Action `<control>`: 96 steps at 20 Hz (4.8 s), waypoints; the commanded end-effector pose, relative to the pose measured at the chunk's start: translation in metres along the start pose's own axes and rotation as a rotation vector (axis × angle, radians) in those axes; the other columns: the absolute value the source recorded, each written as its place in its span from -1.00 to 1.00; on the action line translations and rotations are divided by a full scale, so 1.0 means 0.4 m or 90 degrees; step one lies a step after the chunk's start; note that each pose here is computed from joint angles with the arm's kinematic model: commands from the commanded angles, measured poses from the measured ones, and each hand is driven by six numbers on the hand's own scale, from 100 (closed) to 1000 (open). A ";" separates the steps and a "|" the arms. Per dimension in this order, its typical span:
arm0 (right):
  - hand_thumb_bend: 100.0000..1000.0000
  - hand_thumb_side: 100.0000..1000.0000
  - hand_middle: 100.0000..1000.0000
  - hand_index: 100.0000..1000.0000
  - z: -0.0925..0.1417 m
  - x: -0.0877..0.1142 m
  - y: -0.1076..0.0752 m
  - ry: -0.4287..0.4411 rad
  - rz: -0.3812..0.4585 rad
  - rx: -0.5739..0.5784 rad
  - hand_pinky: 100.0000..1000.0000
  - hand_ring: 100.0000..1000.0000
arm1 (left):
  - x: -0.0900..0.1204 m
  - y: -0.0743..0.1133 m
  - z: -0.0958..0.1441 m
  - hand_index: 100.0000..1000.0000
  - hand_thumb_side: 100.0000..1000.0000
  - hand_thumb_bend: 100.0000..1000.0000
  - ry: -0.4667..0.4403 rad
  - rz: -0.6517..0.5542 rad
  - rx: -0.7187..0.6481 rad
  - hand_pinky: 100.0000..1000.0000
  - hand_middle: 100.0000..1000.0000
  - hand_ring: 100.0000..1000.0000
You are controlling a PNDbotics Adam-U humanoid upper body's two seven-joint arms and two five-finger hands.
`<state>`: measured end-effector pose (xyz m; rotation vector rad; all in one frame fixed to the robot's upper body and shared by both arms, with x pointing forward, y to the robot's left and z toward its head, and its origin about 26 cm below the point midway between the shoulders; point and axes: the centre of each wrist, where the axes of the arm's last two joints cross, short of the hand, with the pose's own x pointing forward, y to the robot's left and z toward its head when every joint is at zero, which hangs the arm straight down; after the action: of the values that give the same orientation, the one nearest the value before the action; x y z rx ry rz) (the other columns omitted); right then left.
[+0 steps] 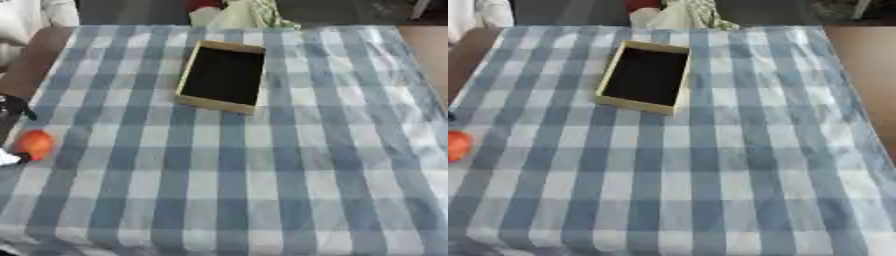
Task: Pick up objects on the table and place them in the box.
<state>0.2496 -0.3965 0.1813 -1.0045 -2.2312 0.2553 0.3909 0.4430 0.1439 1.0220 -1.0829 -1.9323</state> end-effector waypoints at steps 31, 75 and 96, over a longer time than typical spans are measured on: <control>-1.00 0.17 0.30 0.49 -0.016 0.015 -0.017 -0.021 0.012 -0.003 0.44 0.46 | 0.017 0.179 0.000 -0.87 -0.49 -0.90 -0.073 0.001 0.134 -0.50 -0.32 -0.03; -1.00 0.16 0.30 0.49 -0.051 0.035 0.010 -0.063 -0.042 0.008 0.44 0.46 | 0.428 0.587 -0.375 -0.89 -0.68 -1.00 -0.335 0.081 0.379 -0.70 -0.38 -0.18; -1.00 0.17 0.29 0.49 -0.048 0.034 0.011 -0.060 -0.046 0.011 0.45 0.47 | 0.463 0.542 -0.408 0.75 -0.38 -0.49 -0.296 -0.075 0.315 0.60 0.52 0.67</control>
<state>0.2609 -0.3850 0.1912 -0.9057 -2.3147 0.2771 0.4891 0.1386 0.2076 0.8530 -1.8542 -2.0860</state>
